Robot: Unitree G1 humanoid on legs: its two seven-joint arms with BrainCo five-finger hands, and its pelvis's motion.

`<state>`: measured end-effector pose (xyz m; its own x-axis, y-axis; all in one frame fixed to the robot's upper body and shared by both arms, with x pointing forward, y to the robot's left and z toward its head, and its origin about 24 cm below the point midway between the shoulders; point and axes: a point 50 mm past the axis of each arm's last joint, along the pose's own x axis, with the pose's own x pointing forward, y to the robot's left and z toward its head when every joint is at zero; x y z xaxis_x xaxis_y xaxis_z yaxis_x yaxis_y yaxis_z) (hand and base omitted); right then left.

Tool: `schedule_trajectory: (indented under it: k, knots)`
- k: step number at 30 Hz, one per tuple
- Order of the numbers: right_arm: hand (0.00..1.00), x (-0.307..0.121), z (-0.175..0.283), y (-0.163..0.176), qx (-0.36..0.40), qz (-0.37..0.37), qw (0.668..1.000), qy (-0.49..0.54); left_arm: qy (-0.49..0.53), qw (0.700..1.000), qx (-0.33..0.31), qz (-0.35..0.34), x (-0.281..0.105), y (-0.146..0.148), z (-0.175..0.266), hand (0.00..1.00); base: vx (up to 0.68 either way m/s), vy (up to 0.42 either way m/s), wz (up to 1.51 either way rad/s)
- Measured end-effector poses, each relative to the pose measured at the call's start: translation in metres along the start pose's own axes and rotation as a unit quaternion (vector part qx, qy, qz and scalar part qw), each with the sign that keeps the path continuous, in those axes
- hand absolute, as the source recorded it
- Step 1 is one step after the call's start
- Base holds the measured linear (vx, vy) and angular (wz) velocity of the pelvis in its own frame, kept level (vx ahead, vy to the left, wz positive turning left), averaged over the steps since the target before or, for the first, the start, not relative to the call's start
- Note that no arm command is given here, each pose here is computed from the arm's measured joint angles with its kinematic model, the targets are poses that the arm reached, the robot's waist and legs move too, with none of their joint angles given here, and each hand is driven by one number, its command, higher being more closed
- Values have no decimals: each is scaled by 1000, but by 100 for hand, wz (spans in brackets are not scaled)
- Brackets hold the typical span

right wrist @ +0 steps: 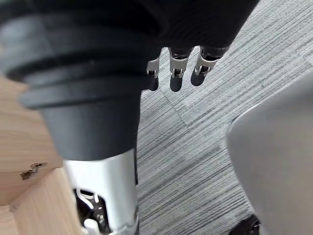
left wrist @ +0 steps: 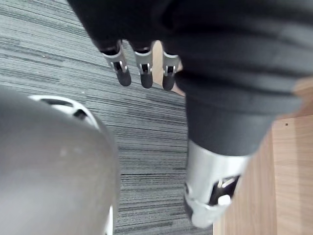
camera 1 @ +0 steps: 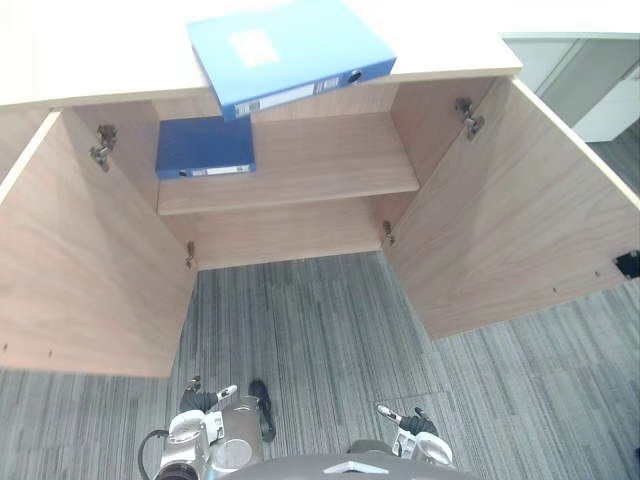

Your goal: Walk over to the cabinet, pick up the folder, carry it to the office cabinet, place the folder inside the office cabinet, then close the office cabinet door

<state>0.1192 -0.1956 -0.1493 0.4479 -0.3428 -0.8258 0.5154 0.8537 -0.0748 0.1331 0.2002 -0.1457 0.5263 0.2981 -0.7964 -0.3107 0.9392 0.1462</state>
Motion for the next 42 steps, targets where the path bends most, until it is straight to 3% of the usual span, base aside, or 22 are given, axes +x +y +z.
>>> schedule_trajectory:
  k: [11,15,21,42]
  knots:
    - [0,1,7,3,-11,10,1000,-11,35,999,5,2,-2,2,-16,0,332,-53,9]
    - [0,6,18,-12,-23,-4,999,-26,52,998,-30,-20,-7,-24,-23,0,335,-247,51]
    - [0,5,7,-17,-29,-10,1000,-5,21,998,-46,-34,-6,-37,-7,0,180,-157,34]
    - [0,0,-18,-21,-8,-24,999,36,33,999,9,-31,-7,-21,-20,0,71,64,-5]
